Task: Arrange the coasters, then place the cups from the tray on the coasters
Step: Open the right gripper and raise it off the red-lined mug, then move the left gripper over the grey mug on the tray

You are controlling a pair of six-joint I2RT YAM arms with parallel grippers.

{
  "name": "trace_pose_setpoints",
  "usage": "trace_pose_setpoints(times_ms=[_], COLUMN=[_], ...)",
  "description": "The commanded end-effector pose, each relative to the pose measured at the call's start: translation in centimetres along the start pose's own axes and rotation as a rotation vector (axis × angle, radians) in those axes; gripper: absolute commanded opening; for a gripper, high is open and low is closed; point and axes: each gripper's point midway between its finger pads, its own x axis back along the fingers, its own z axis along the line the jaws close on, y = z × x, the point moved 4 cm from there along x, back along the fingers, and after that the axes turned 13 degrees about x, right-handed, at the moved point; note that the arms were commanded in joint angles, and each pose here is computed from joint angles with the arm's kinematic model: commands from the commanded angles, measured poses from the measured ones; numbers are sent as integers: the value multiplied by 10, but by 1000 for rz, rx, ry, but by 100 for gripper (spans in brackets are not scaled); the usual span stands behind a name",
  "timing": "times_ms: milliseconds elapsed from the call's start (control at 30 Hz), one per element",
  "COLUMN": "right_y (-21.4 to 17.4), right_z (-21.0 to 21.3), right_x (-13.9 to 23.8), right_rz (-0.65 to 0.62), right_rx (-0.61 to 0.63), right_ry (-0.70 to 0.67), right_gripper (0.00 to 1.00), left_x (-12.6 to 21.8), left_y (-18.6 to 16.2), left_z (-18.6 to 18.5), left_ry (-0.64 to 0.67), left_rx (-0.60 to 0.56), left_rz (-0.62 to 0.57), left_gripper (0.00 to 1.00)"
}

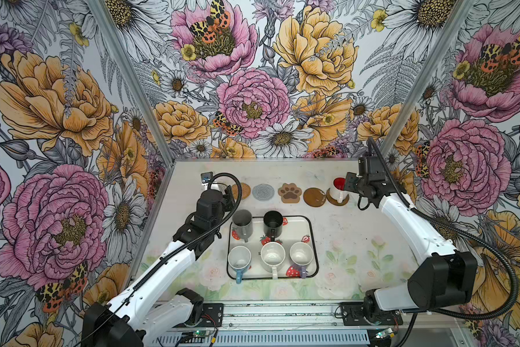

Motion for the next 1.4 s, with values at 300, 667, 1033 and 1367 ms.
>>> trace_pose_setpoints(times_ms=[300,667,1033,1367], right_y=[27,15,14,13], right_z=[87,98,111,111], right_x=[14,-6,-17,-16], right_rz=[-267,-224,-216,-218], right_rx=[-203,-182,-178,-171], right_ry=[290,307,372,376], right_gripper=[59,59,59,60], left_x=[-5,4,28,50], left_y=[-3,-36,-92,-104], left_z=[3,-14,-35,-20], left_ry=[46,-23,-97,5], left_rx=[-14,-83,-133,-160], left_rz=[43,331,555,629], left_gripper=[60,62,62,62])
